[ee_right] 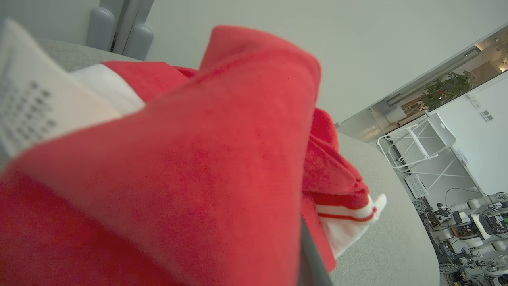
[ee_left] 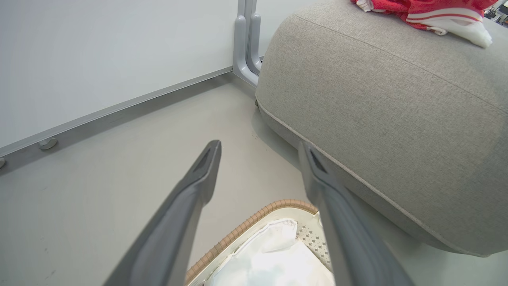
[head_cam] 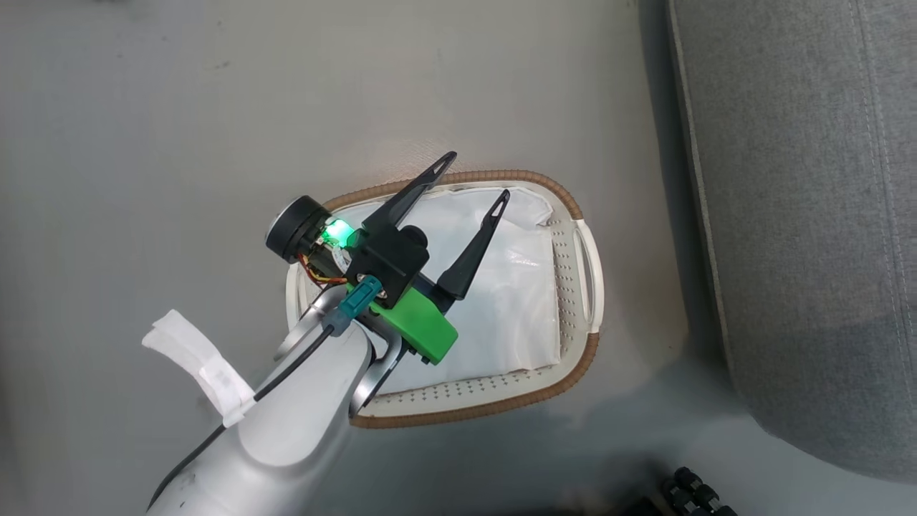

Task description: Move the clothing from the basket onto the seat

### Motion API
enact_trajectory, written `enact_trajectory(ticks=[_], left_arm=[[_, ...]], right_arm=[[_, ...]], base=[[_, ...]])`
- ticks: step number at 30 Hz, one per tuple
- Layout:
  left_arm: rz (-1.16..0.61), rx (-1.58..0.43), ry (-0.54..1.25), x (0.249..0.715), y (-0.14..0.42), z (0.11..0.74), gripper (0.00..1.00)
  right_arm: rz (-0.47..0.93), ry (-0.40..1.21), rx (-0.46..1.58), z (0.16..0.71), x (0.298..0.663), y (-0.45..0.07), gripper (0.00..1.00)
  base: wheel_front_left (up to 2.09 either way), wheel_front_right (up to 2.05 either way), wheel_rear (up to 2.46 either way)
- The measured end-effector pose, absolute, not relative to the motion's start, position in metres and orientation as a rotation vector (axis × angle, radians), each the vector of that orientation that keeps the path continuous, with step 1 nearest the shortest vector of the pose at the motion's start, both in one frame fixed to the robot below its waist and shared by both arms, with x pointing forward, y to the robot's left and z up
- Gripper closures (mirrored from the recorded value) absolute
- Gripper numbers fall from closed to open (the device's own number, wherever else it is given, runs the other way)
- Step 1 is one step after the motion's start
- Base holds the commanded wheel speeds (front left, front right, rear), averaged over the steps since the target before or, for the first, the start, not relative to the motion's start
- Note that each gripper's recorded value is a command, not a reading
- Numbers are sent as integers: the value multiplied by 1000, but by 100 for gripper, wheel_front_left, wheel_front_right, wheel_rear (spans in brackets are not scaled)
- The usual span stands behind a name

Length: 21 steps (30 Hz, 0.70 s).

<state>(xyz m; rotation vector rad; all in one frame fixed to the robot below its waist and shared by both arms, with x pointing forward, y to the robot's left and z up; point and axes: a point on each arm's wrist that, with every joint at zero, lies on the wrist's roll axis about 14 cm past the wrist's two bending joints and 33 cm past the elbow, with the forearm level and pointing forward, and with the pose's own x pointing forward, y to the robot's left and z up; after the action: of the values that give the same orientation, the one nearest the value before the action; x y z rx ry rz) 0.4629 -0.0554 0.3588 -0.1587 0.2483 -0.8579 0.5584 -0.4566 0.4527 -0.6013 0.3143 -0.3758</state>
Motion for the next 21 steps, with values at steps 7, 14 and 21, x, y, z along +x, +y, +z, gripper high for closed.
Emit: enact_trajectory(ticks=[7, 14, 21], left_arm=[[-879, -169, 234, 461, -65, 367, 0], [-882, -184, 211, 459, -71, 382, 0], [-866, -186, 182, 455, -70, 402, 0]], right_arm=[[-356, 273, -609, 462, 549, -442, 0], [-369, 247, -534, 460, 512, -429, 0], [-358, 217, -486, 467, 477, -413, 0]], base=[[0, 0, 0], [0, 0, 0], [0, 0, 0]])
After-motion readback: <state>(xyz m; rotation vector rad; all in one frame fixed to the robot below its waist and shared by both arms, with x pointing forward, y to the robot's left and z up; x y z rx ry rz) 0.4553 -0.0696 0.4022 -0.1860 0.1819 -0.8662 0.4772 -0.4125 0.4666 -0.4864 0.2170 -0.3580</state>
